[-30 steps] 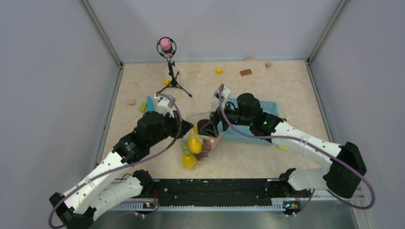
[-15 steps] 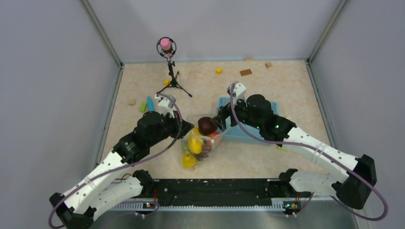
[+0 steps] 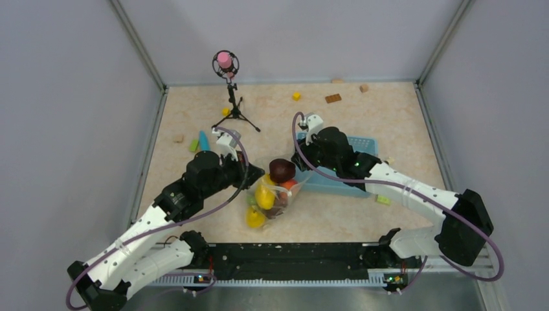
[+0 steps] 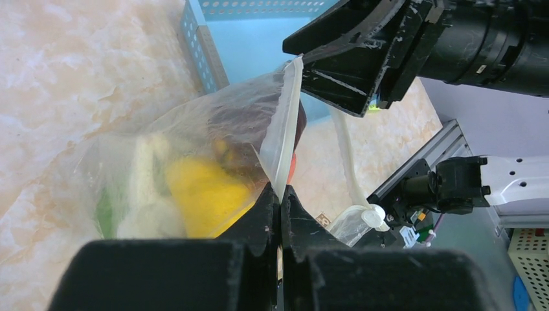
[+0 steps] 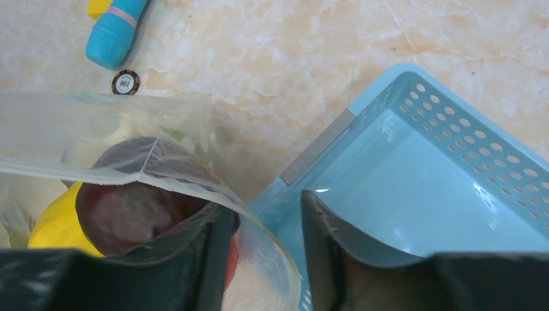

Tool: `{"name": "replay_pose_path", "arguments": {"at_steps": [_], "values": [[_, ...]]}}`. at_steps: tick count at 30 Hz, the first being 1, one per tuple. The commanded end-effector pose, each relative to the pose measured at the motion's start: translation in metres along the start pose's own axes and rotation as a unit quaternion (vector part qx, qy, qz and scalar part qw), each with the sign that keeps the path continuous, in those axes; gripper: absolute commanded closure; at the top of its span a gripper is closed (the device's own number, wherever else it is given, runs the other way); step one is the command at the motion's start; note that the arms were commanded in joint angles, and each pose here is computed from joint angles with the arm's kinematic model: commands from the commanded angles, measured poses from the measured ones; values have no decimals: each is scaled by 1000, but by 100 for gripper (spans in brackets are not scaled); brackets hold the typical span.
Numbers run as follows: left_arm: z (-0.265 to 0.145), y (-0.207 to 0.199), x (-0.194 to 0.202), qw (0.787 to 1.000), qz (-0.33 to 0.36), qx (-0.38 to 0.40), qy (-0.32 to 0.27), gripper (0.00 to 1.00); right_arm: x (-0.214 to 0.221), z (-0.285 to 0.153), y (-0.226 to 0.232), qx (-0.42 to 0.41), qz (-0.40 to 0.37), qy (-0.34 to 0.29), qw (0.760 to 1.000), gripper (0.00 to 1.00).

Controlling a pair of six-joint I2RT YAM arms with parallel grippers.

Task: Place the food in the zip-top bag and seal the zipper
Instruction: Place the fake fruit in the zipper food storage bag, then move the zipper food storage bag to the center of the board.

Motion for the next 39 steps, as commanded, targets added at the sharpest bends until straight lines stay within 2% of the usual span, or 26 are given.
{"name": "replay_pose_path", "arguments": {"at_steps": [1,5,10,11,12,18,22,25,30,35,37,39], "values": [[1,-13,-8,999,18,40,-15,100,-32,3,-4,7,17,-58,998,62],[1,-19,-2,997,35,73,4,100,-25,6,-3,7,22,-48,999,78],[-1,-29,4,991,52,118,31,100,-28,0,-2,1,21,-54,998,88],[0,-30,3,991,52,117,28,100,-29,-2,-1,-5,22,-57,998,97],[1,-29,1,992,51,113,23,100,-31,-4,0,-9,25,-59,998,100],[18,-25,-16,998,21,63,-16,100,-31,-22,-3,12,60,-49,997,100],[34,-25,-32,998,28,35,-42,100,-27,-37,-17,82,112,-26,990,100],[46,-29,-46,996,50,28,-65,100,-23,-49,-33,156,145,1,977,100],[66,-37,-66,990,106,34,-91,100,-21,-70,-48,229,170,24,958,100],[93,-29,-64,987,145,16,-61,100,-17,-87,-60,288,187,35,939,100],[99,-28,-59,986,158,30,-44,96,-17,-86,-60,288,190,39,938,100],[101,-31,-51,984,169,54,-20,82,-17,-83,-58,286,192,44,938,100]]}}
Point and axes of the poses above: each gripper's point midway between its finger pads, its own z axis out along the fingers, its own y axis along the line the jaws close on, x = y × z, the point moved 5 cm from there along -z, back along the fingers, and after that the axes turned 14 degrees about -z, right-handed, at the moved point
